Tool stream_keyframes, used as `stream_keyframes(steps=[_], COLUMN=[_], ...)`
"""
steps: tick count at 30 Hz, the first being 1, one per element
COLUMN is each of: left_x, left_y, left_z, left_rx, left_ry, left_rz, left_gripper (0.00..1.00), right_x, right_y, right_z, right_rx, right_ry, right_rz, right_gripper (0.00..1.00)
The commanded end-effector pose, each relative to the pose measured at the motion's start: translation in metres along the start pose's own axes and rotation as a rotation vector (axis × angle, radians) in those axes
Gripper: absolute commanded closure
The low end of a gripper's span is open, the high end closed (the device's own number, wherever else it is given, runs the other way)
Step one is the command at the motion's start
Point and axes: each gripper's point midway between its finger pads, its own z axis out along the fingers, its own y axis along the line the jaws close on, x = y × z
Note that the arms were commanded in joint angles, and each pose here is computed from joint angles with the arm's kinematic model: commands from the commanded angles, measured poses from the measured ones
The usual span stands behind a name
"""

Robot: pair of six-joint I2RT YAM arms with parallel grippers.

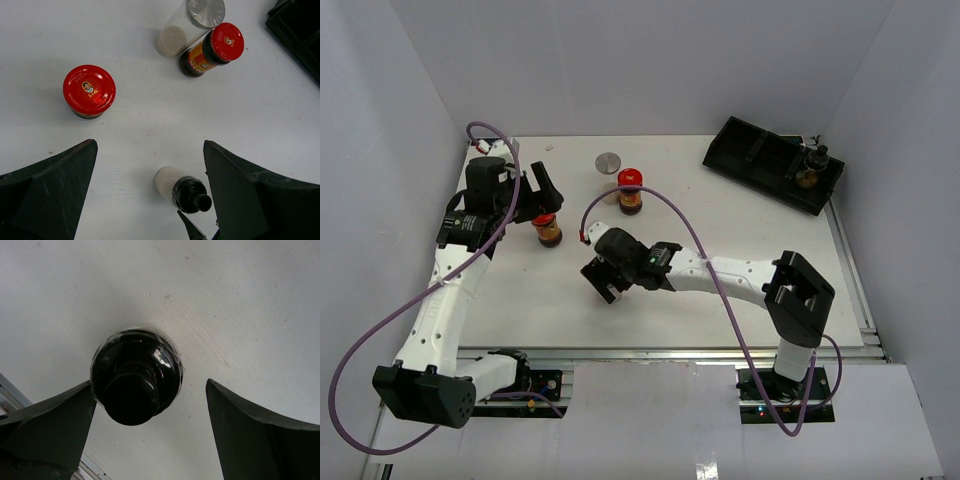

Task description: Organize the condiment bottles

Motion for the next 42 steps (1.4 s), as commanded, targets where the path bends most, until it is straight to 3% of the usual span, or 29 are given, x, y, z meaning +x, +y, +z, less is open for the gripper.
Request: stream_keyframes(steps=[1,15,18,21,23,25,30,37,42], left_x=[-0.003,0.004,0.003,0.005,0.007,0.013,0.032,0.059,0.085], left_y=[-0.003,0.002,0.002,0.003,0.002,-0.003,-0.023,-0.041,-0.063], left_z=[-0.004,0.003,0.003,0.005,0.006,0.008,0.017,0.034,0.046], left_rx=[0.026,0.018,0.017,0.016,0.025,0.06,0.208,0.25,0.23], left_ry=[-0.033,-0.026,-0.031,-0.026,-0.023,-0.008,0.058,0.149,0.223], left_rz=[-0.007,-0.003,0.0,0.001,0.0,0.005,0.024,0.047,0.152], left_gripper=[0.02,0.02,0.02,0.02,0.02,0.02,0.04,0.06,0.06], right_x=[-0.002,-0.013,-0.011,-0.009,-0.008,-0.009,-0.014,-0.002,0.008], right_y=[0.009,0.024,0.023,0.016,0.01,0.001,-0.045,-0.158,-0.245], right_z=[0.005,0.024,0.027,0.025,0.02,0.013,-0.019,-0.081,-0.128], right_rx=[-0.031,-0.089,-0.081,-0.042,-0.014,0.025,0.122,0.298,0.454], right_ry=[-0.029,-0.052,-0.041,-0.035,-0.036,-0.051,-0.082,-0.147,-0.199], right_rz=[0.016,0.02,0.023,0.036,0.036,0.031,0.055,0.237,0.358], right_gripper=[0.06,0.02,0.12,0.31,0.5,0.57,0.7,0.73,0.75])
